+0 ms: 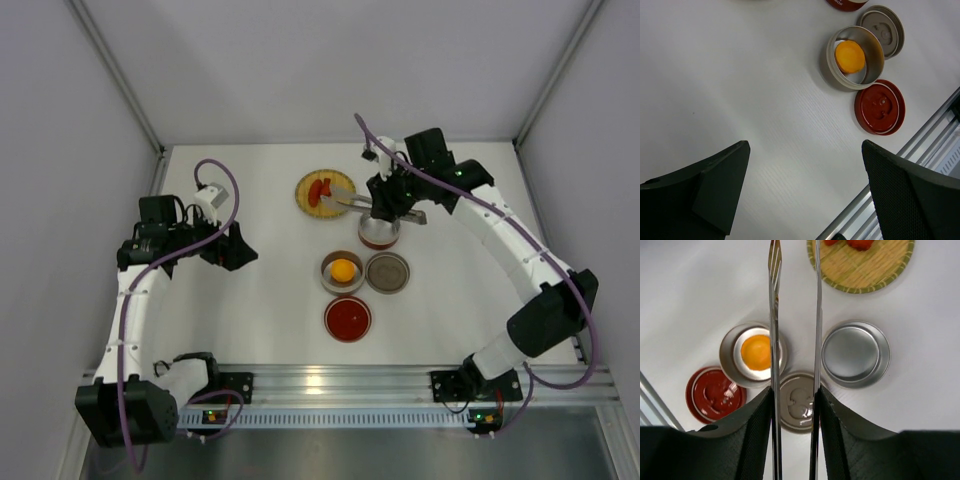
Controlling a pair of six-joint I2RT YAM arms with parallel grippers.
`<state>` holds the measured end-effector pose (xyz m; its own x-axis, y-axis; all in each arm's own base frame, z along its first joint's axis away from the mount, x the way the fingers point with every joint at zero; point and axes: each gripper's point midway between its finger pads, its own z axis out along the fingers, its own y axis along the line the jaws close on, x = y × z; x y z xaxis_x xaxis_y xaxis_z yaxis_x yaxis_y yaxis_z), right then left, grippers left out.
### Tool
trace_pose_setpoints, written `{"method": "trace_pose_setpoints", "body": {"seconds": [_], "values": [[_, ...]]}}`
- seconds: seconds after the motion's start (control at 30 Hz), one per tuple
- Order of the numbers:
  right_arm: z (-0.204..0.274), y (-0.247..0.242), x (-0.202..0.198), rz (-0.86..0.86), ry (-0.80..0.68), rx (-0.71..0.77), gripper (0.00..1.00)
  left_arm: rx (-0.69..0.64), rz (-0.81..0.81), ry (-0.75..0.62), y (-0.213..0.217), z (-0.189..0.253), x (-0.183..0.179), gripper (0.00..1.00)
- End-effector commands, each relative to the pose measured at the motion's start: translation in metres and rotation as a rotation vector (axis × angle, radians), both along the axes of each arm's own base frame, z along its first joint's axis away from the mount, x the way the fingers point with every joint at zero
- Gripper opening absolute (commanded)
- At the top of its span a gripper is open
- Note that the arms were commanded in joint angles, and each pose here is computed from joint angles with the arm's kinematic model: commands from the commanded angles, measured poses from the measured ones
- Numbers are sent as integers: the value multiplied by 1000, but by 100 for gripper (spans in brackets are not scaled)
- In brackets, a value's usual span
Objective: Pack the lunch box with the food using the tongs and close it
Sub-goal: Pick up the fake food from the plate.
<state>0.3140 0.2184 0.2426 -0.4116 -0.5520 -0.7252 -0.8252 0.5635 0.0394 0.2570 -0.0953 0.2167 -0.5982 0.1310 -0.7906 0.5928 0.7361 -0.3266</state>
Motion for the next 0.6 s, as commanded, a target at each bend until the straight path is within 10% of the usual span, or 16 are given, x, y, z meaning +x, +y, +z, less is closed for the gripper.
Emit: {"method": "trace_pose_setpoints", "body": {"seconds": [0.0, 0.57], "values": [[19, 22, 53, -199, -56, 102, 40, 6, 19, -28, 2, 7, 6, 98], [-47, 55, 141, -497, 114, 129, 46, 42, 62, -13, 10, -6, 9, 98]]}}
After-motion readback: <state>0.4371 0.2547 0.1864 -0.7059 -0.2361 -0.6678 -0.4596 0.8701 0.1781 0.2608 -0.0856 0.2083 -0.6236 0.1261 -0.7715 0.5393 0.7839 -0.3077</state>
